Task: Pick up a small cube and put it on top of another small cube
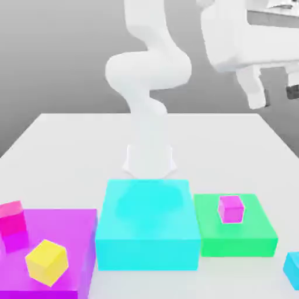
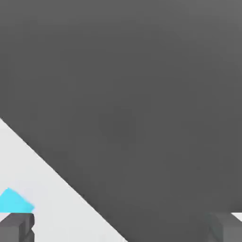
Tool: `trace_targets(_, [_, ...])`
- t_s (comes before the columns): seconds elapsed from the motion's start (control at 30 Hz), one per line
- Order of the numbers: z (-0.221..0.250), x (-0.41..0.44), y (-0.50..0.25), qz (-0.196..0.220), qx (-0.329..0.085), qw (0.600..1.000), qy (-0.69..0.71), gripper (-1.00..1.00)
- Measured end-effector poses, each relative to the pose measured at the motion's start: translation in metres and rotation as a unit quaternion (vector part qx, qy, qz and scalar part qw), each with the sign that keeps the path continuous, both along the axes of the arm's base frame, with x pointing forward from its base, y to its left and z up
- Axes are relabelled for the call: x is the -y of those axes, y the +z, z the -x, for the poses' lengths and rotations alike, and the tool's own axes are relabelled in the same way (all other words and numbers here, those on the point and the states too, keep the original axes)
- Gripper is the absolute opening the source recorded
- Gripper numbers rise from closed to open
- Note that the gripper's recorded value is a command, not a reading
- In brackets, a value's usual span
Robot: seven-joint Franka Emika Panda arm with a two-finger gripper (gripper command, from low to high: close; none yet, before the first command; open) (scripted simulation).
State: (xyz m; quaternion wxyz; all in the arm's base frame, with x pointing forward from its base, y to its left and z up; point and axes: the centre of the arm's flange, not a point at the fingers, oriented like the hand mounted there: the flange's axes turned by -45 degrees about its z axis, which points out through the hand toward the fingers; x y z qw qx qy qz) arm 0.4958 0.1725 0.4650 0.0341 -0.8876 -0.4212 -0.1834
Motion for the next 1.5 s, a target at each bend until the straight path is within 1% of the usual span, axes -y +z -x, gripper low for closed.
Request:
trace_targets(0.13, [0.002, -0.055, -0.068, 0.038, -0.03, 0.993, 0.106, 0.0])
trace_targets(0.27, [0.01, -0.093, -0.137, 0.078, -0.056, 0.975, 0.198, 0.0])
trace_targets(0.5, [0.045, -0.144, -0.257, 0.15, -0.094, 0.918, 0.354, 0.0])
trace_targets(0.63, [0.05, -0.149, -0.318, 0.158, -0.098, 0.91, 0.371, 0.0])
trace_targets(0.67, [0.05, -0.149, -0.328, 0.158, -0.098, 0.909, 0.372, -1.0])
trace_targets(0.87, [0.051, -0.148, -0.333, 0.159, -0.099, 0.909, 0.372, -1.0])
trace_targets(1.07, [0.054, -0.144, -0.267, 0.154, -0.103, 0.913, 0.365, -1.0])
trace_targets(1.3, [0.091, -0.104, -0.215, 0.121, -0.128, 0.94, 0.291, -1.0])
trace_targets(1.5, [0.129, -0.065, -0.181, 0.113, -0.138, 0.958, 0.223, -1.0])
